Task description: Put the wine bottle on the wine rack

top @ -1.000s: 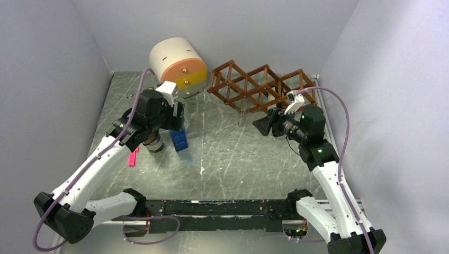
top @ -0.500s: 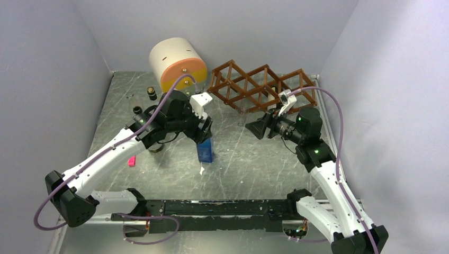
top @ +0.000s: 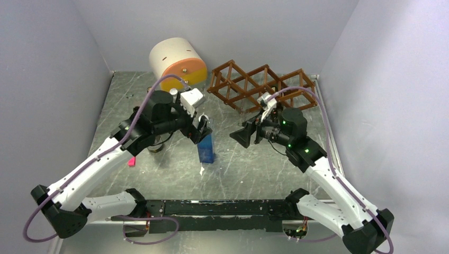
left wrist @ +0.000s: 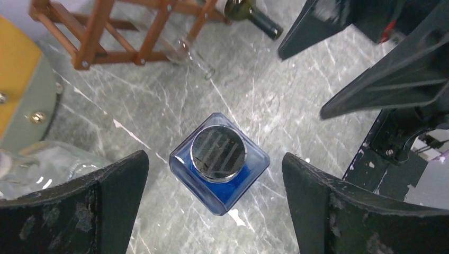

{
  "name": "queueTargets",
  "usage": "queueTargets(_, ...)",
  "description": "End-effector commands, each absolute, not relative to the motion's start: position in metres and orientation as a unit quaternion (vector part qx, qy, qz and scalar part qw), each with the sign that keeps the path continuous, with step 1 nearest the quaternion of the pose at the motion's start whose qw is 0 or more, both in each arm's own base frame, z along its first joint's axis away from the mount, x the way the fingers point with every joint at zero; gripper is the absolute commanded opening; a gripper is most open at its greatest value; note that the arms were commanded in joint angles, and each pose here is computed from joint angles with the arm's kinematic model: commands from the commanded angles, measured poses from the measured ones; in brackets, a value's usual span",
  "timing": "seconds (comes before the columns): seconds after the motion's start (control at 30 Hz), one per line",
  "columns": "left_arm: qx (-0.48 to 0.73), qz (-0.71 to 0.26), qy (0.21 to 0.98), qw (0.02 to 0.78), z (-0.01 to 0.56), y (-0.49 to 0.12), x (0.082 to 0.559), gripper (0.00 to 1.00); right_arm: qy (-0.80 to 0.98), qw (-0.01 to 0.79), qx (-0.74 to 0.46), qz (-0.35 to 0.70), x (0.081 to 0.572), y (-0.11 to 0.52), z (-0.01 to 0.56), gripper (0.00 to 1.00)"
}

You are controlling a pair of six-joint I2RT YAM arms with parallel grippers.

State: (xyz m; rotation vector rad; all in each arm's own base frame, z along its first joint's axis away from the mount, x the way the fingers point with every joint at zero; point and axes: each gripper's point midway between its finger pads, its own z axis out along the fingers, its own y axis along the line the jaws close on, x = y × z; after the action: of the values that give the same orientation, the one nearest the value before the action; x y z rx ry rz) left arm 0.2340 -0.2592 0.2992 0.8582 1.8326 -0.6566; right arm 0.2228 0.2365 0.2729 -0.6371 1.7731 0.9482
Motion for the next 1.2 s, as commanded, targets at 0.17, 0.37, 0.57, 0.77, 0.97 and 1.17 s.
queueTargets(0.17,0.274,-0.293,0.691,0.601,0.365,-0.233,0.227,1.0,0.643,0.538,-0.394,0.377,0.224,0.298,0.298,0.82)
queueTargets(0.37,0.247,-0.304,0.675,0.625,0.38,-0.211,0.208,1.0,0.636,0.532,-0.43,0.358,0.239,0.325,0.292,0.82)
queueTargets(0.57,0.229,-0.302,0.678,0.629,0.381,-0.198,0.2,1.0,0.627,0.512,-0.465,0.358,0.244,0.345,0.276,0.82)
queueTargets(0.77,0.148,-0.291,0.693,0.643,0.369,-0.184,0.214,1.0,0.596,0.476,-0.519,0.387,0.229,0.358,0.261,0.78)
queueTargets(0.97,0.124,-0.298,0.697,0.64,0.347,-0.185,0.219,1.0,0.587,0.467,-0.54,0.383,0.229,0.362,0.254,0.45)
queueTargets(1.17,0.14,-0.294,0.705,0.63,0.329,-0.19,0.22,1.0,0.575,0.503,-0.528,0.371,0.236,0.359,0.284,0.14)
